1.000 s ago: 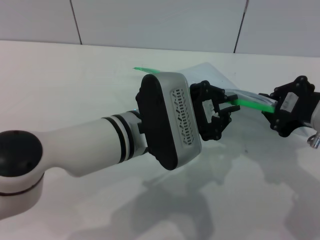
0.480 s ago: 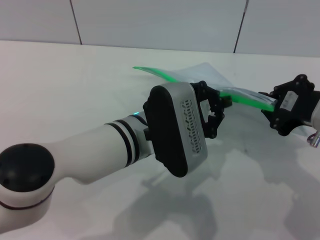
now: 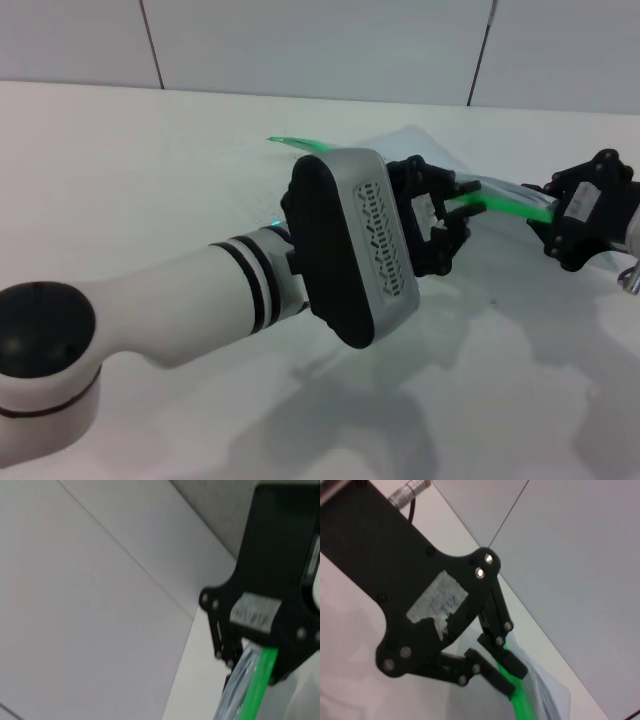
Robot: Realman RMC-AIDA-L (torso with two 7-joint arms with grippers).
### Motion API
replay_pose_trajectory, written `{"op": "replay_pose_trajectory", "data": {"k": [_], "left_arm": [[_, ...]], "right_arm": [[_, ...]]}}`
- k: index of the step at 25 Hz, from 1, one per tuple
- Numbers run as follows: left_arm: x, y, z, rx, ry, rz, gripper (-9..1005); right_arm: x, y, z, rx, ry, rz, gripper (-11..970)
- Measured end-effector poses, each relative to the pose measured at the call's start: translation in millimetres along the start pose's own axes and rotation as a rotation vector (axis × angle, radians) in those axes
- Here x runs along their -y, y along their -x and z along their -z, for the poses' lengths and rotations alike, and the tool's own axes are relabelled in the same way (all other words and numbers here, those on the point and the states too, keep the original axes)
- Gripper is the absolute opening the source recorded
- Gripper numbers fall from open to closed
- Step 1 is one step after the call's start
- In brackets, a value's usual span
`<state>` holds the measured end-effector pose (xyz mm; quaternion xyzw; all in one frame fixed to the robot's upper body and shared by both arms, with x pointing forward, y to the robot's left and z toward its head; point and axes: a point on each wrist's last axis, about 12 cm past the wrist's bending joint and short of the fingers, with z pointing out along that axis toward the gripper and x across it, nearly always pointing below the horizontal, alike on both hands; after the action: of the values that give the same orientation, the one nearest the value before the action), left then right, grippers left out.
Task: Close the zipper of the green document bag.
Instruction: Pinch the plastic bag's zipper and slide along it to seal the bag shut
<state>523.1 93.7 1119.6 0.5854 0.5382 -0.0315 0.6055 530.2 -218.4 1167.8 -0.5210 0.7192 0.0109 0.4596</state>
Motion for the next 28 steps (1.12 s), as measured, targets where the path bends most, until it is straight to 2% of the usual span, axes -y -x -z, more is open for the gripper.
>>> {"op": "replay_pose_trajectory", "data": {"k": [6,14,28], "left_arm": [[1.8,1,7,0.005,0.009,0.006,123],[2.4,3,13,0.011,0.026,0.016,310],[6.9,-2,11,-0.010,0.015,0.002,379]], "right_arm": [[0.5,-1,0,-0.002,-0.001,-0.001,52],[-0.4,0,2,-0.005,0.012,-0.005,52],[-0.4,5,4,0.002,0.019,-0.001,52]]}}
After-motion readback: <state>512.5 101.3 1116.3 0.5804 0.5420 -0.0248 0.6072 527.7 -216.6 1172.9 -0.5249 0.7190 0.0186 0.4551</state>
